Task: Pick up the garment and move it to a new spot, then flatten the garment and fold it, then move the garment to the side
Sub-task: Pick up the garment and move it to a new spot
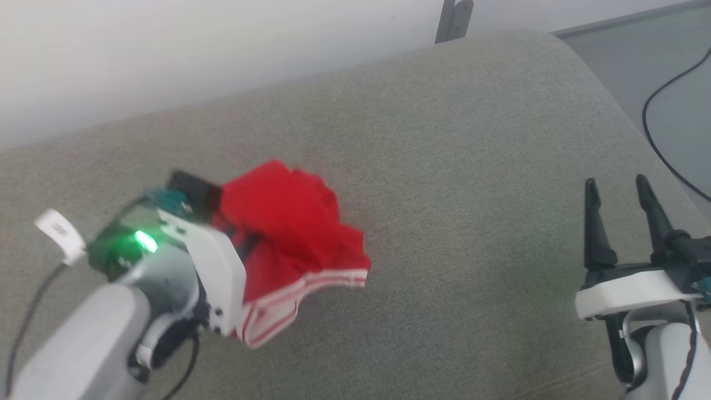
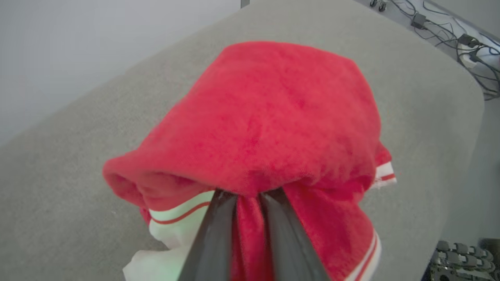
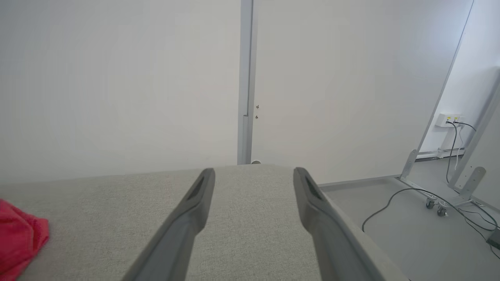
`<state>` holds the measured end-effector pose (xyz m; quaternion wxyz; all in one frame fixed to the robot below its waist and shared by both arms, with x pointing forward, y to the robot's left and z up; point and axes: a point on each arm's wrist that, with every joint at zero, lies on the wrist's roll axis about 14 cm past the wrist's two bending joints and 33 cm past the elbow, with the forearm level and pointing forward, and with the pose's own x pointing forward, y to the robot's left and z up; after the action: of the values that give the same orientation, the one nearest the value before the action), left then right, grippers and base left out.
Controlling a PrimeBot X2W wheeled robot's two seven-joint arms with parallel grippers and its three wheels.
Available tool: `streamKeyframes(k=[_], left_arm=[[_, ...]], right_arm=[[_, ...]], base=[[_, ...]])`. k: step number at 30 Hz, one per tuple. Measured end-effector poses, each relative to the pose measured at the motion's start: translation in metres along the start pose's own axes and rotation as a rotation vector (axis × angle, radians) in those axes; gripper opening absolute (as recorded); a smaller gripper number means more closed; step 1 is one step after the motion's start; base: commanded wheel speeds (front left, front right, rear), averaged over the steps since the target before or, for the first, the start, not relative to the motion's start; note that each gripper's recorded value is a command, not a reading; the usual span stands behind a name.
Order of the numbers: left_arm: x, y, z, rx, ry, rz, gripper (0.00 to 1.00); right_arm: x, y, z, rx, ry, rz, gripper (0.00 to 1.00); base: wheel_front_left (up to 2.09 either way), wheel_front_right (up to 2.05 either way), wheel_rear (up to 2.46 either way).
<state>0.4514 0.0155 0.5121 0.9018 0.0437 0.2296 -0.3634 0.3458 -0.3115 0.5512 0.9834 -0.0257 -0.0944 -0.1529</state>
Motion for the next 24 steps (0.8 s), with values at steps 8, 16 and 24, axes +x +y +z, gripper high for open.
streamKeyframes(k=[8,16,24], left_arm=[[0.019,0.005,-0.078,-0.068,0.204,0.004,0.36],[0.025,0.007,-0.112,-0.104,0.287,0.007,1.0],[0.012,0.013,-0.087,-0.073,0.199,0.024,1.0]], right_arm=[[0.006,0.012,-0.008,0.009,0.019,0.025,1.0],[0.014,0.025,-0.008,0.019,0.015,0.056,1.0],[0.016,0.033,-0.001,0.027,-0.008,0.085,1.0]], base=[[0.0,0.0,0.0],[0.0,0.0,0.0],[0.0,0.0,0.0]])
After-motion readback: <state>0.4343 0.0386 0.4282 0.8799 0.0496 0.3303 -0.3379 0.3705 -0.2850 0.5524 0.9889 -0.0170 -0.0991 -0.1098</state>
